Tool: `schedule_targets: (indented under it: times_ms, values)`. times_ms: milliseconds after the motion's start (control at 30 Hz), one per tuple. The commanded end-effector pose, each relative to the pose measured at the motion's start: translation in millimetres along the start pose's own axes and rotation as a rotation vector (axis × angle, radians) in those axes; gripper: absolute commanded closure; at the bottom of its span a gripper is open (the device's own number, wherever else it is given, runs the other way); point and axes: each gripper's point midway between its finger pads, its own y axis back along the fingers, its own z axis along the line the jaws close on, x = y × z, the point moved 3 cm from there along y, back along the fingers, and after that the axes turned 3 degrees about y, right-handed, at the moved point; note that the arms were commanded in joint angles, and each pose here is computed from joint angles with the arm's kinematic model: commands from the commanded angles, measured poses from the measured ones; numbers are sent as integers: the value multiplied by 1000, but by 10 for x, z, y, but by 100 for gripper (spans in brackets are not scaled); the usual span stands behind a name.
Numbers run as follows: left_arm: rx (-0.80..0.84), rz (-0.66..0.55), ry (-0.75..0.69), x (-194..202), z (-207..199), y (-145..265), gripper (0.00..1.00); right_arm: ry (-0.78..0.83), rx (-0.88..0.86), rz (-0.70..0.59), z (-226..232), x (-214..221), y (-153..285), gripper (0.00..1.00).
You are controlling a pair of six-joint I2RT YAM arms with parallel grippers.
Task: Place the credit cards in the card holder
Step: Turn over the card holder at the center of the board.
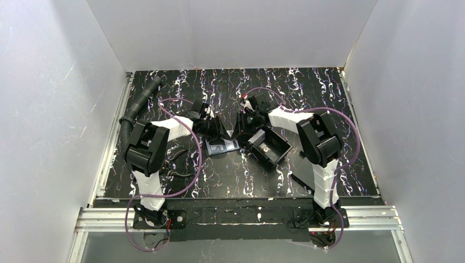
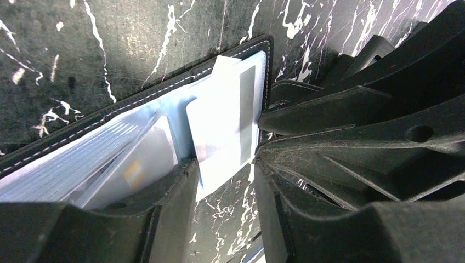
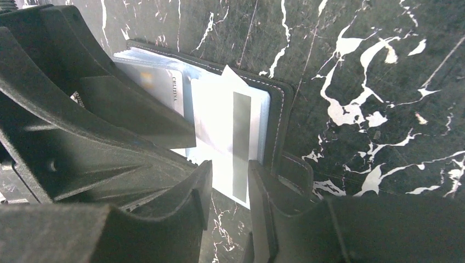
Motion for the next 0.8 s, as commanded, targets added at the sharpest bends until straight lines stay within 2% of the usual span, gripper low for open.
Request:
schedule_targets:
  times_ms: [0, 200, 500, 767]
  values:
    - [-78, -7, -1, 72, 152, 39, 61, 37, 26, 1, 61, -7, 89, 60]
    - [-94, 0, 5, 79, 180, 23, 73, 58, 79, 10, -12, 12, 113, 59]
    - [-107, 0, 7, 86, 208, 24, 76, 76, 128, 24, -53, 44, 153, 58]
    - [-110, 0, 12, 89, 222, 17, 77, 61, 26, 13, 108, 35, 114, 59]
